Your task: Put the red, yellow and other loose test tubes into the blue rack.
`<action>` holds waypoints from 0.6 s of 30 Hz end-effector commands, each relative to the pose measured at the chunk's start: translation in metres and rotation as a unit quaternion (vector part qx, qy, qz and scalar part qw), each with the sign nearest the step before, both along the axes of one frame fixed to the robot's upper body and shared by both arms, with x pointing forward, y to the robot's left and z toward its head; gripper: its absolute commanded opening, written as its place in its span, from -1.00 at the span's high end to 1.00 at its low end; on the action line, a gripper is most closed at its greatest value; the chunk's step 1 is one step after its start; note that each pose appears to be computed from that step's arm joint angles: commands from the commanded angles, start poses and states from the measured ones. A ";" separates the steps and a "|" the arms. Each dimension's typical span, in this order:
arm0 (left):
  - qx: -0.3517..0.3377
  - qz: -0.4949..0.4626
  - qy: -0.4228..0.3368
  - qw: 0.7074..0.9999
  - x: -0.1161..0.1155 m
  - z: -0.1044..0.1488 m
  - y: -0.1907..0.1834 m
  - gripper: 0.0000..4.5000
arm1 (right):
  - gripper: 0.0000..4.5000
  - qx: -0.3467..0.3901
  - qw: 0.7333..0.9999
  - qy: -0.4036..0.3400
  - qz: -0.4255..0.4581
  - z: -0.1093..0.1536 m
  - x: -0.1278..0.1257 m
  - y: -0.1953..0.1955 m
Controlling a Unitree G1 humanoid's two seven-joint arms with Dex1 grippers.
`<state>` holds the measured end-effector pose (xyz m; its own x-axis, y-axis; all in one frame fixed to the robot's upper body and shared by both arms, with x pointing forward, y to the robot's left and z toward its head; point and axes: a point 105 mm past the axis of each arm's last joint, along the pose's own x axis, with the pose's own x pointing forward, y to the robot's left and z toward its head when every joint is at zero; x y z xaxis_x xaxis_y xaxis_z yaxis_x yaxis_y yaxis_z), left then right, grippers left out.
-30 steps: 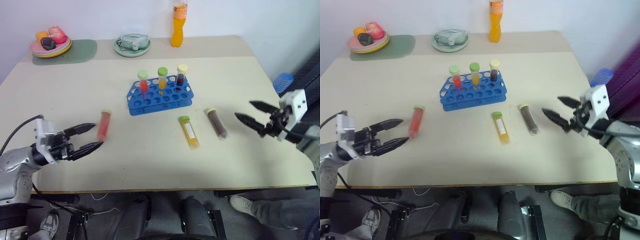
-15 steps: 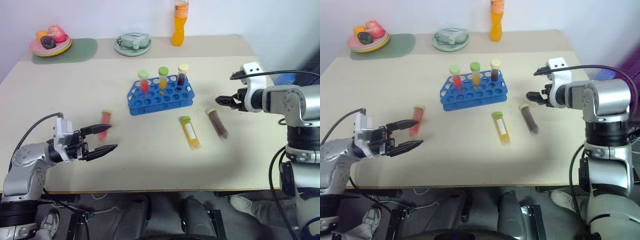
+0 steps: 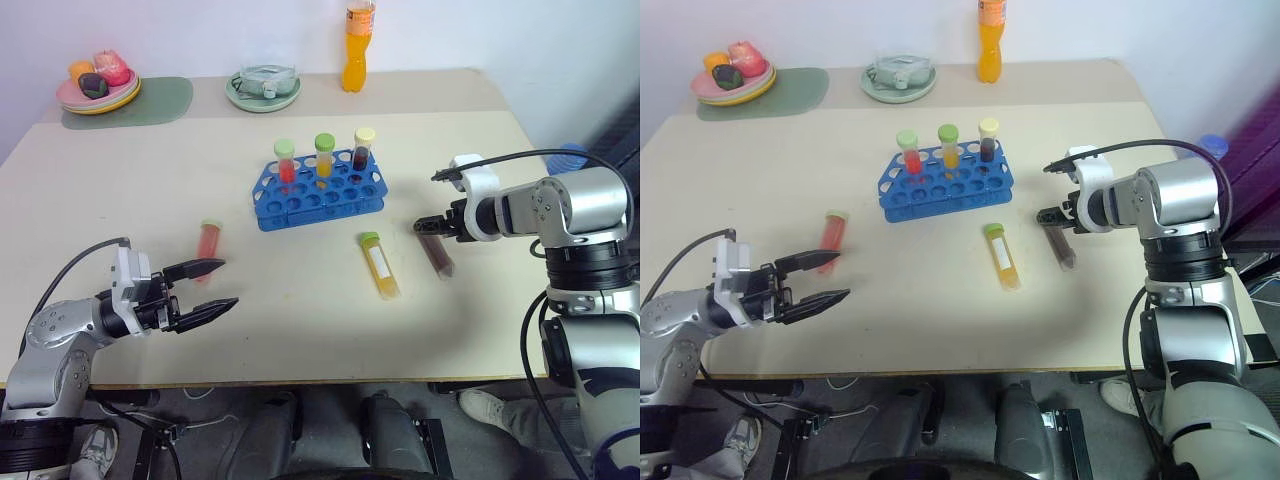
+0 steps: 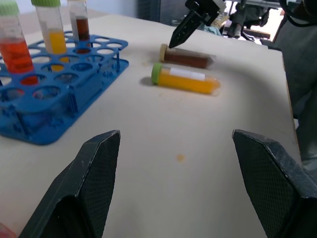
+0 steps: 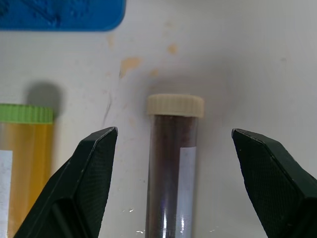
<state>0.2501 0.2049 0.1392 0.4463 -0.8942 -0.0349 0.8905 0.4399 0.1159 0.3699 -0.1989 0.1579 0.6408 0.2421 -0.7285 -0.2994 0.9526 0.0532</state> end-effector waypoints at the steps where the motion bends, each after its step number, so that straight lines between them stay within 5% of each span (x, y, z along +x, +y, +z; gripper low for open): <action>1: 0.000 -0.005 -0.013 1.000 -0.003 0.009 -0.001 -0.64 | -0.69 0.002 1.000 -0.014 0.007 0.005 0.006 0.003; 15: 0.002 0.002 -0.007 1.000 -0.009 0.003 0.004 -0.64 | -0.69 -0.004 1.000 0.014 0.010 -0.012 0.014 0.003; 18: 0.001 0.003 -0.005 1.000 -0.011 0.004 0.003 -0.66 | -0.34 0.003 1.000 0.022 0.011 -0.013 0.016 0.005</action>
<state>0.2417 0.2069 0.1300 0.4489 -0.8918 -0.0554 0.8922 0.4440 0.0826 0.3813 -0.2010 0.1373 0.5907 0.2346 -0.7720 -0.2916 0.9542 0.0668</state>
